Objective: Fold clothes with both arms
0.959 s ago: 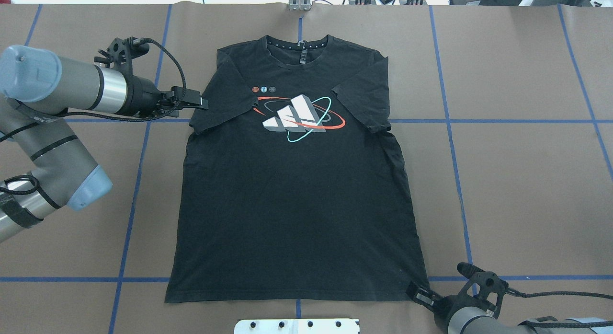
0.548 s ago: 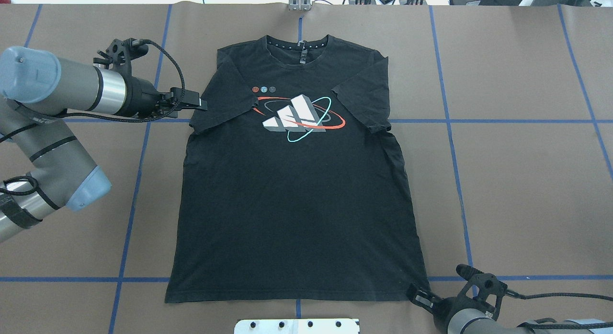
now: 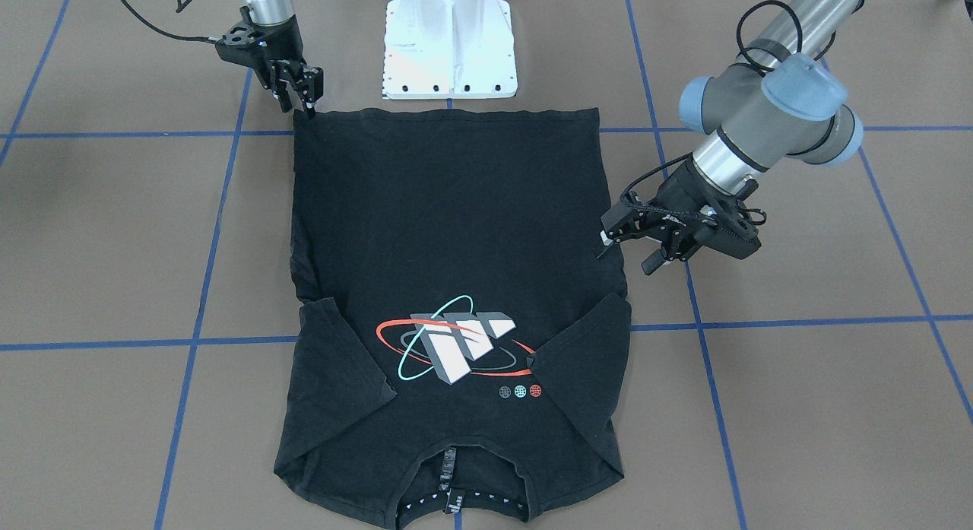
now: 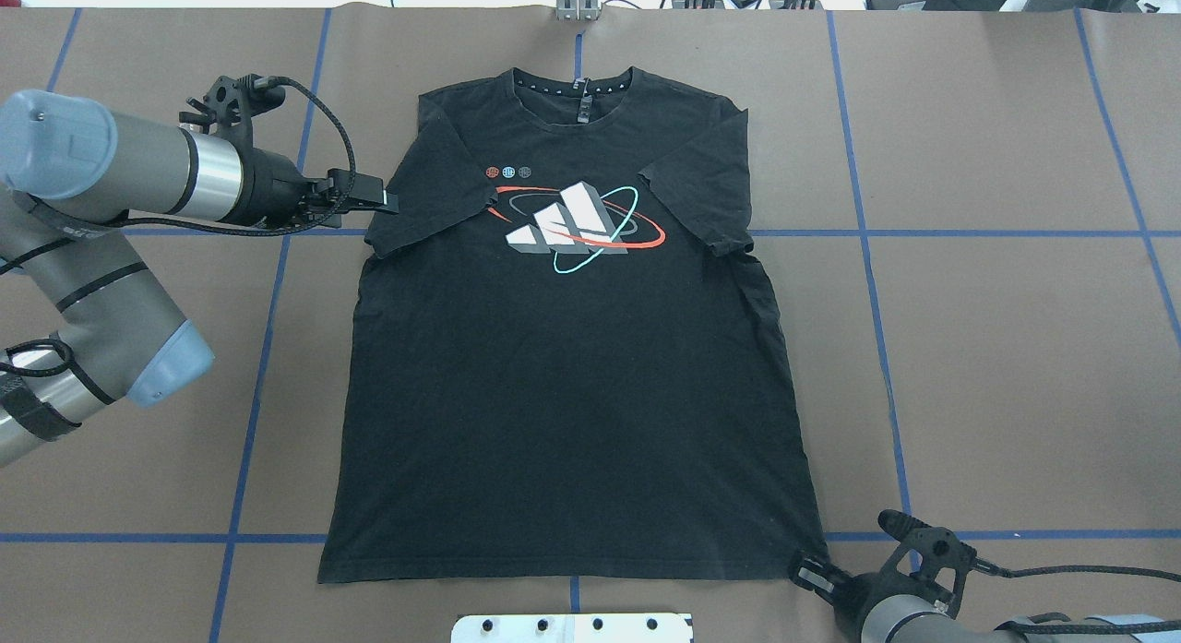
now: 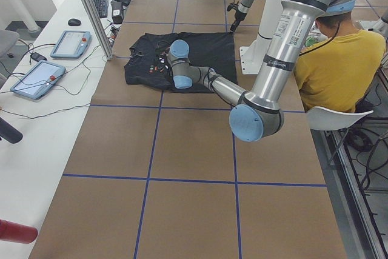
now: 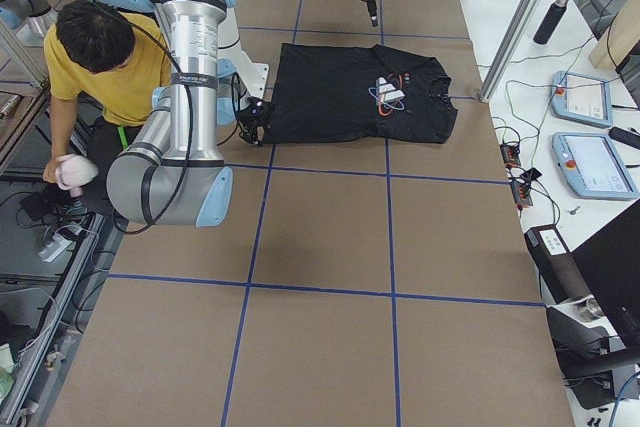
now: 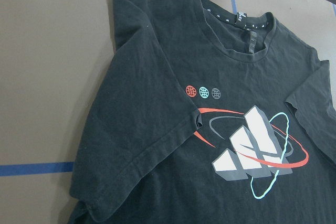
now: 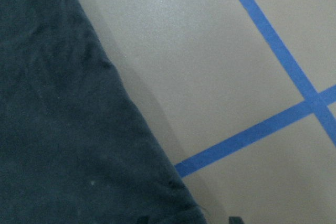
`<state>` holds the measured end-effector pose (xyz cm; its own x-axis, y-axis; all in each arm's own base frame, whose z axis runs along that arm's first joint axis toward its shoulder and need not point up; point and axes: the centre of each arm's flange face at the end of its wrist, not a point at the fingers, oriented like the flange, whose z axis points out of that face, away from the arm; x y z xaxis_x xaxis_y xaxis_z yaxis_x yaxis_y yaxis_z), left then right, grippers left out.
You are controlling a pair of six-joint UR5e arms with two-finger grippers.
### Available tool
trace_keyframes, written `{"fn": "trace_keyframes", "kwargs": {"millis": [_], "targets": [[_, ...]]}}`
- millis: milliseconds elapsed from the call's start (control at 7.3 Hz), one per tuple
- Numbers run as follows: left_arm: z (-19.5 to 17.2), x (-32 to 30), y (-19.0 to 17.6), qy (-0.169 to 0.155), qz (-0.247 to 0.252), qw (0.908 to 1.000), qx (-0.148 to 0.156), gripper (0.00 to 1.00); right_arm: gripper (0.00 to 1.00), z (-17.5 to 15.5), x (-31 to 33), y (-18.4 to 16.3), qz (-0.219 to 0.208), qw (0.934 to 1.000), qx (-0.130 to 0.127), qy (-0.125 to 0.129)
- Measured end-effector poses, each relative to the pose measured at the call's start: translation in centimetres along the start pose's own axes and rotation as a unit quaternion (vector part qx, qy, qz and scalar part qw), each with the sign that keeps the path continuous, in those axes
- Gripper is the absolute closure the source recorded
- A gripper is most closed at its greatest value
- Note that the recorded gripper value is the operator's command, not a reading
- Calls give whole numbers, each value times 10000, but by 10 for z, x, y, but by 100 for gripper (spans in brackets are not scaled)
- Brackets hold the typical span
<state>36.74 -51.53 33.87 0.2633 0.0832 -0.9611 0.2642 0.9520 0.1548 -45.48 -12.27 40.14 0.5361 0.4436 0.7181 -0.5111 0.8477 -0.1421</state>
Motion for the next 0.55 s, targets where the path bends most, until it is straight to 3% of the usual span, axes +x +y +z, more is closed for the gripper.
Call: {"fn": "trace_keyframes", "kwargs": {"millis": [548], "targets": [[0, -1, 1, -3, -3, 10000, -7, 0, 100, -3, -2, -2, 85, 10000, -13, -31]]}}
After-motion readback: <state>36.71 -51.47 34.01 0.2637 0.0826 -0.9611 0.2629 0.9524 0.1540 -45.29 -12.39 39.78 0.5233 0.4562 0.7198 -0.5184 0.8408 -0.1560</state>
